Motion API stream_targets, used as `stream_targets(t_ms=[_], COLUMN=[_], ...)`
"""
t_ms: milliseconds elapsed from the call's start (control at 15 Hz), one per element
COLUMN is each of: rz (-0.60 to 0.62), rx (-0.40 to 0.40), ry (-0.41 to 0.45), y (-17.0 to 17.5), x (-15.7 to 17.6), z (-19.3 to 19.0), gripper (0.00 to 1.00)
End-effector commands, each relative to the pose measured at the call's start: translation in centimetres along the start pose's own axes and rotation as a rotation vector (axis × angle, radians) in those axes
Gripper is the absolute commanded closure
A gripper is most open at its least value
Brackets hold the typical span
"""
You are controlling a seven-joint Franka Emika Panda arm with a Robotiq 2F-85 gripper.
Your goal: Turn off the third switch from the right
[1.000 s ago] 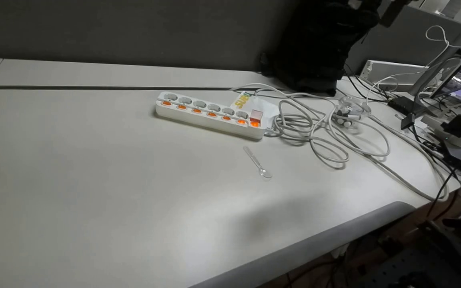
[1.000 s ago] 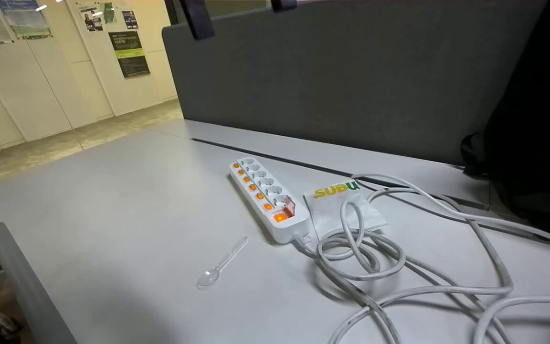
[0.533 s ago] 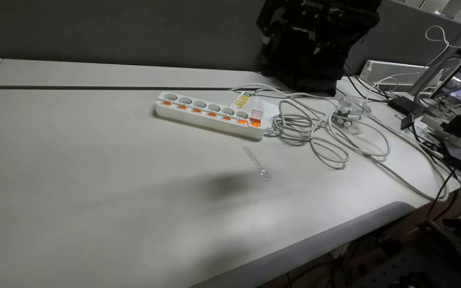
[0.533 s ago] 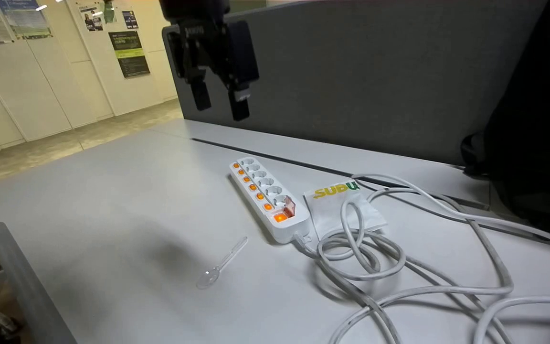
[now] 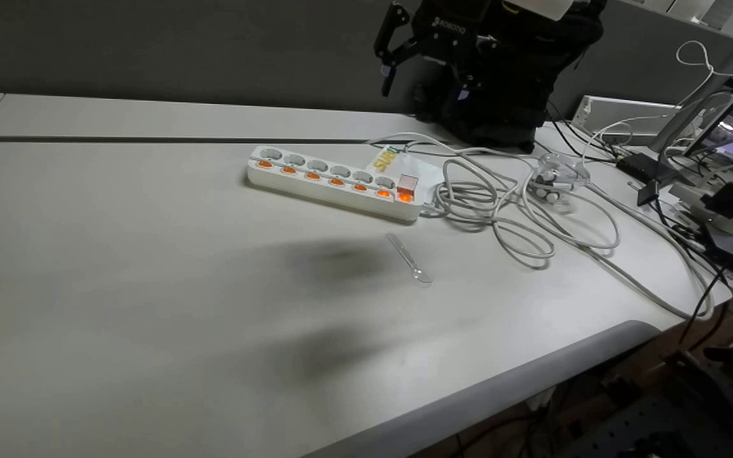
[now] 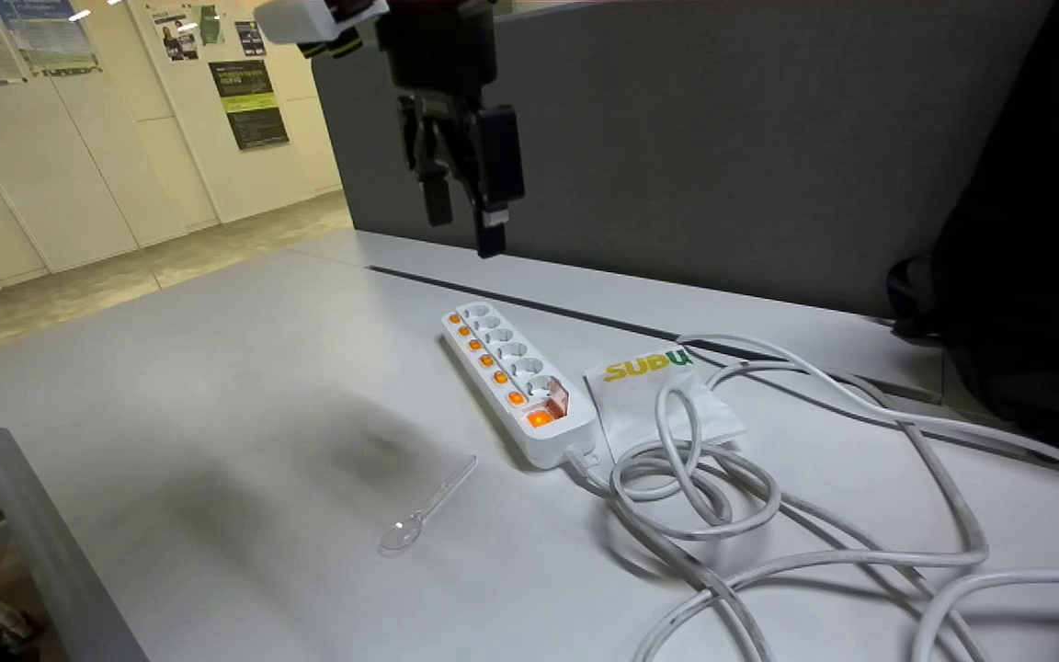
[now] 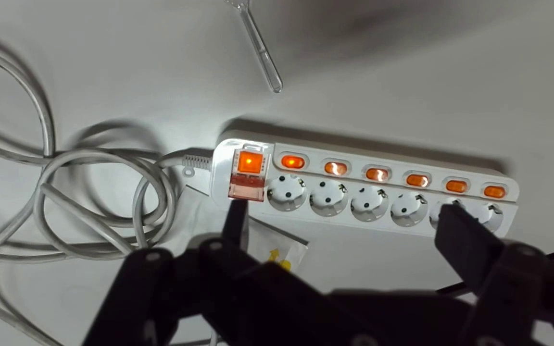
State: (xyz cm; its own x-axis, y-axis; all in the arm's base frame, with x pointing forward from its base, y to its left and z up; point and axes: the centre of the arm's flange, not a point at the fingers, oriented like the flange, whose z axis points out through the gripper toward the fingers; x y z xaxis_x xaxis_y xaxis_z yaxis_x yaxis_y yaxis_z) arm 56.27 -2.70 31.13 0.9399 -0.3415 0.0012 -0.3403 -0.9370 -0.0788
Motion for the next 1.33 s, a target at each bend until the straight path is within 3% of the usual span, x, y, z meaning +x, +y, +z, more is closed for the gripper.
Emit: stream_targets(t_ms=[0,267,467,533,667,1267], rz=[0.001,0.223,0.341,0.362,0.374,0.324], rx=[0.000,0.007,0.009,0.020,0.015,0.007], ry=[-0.001,0.153,0.190,0.177,0.139,0.045], y=[0.0,-1.7,-2.8,-2.9,-3.1,-4.5], x=[0.0,2.3,3.0,3.0,3.0,3.7], z=[0.0,3.2,6.6,7.7,9.6,14.0], gripper=[0.00,0.00,0.00,0.25,0.33,0.95])
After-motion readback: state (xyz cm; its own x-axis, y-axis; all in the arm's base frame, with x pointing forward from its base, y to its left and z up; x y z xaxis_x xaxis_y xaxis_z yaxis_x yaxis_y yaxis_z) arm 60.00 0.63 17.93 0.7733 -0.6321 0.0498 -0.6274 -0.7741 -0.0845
